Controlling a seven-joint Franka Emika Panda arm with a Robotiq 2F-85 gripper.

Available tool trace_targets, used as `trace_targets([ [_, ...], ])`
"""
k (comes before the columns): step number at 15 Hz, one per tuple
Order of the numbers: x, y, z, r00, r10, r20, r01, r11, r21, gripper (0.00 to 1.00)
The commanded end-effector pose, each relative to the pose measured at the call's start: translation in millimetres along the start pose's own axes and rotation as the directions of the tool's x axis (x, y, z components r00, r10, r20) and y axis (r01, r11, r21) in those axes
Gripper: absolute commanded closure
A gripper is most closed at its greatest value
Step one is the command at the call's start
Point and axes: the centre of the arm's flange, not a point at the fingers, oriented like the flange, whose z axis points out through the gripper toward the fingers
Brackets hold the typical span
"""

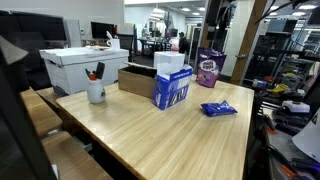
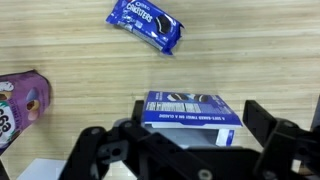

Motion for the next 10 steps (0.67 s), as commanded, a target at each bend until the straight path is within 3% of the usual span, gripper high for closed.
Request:
trace_targets([
  [1, 11, -24, 19, 0.993, 0.104, -0.053, -0.108, 0.992, -0.072, 0.00],
  [6, 19, -44, 34, 0.989, 0.137, -0.048, -0.143, 0.976, -0.164, 0.00],
  [10, 25, -51, 40, 0.987, 0.151, -0.055, -0.159, 0.970, -0.182, 0.00],
])
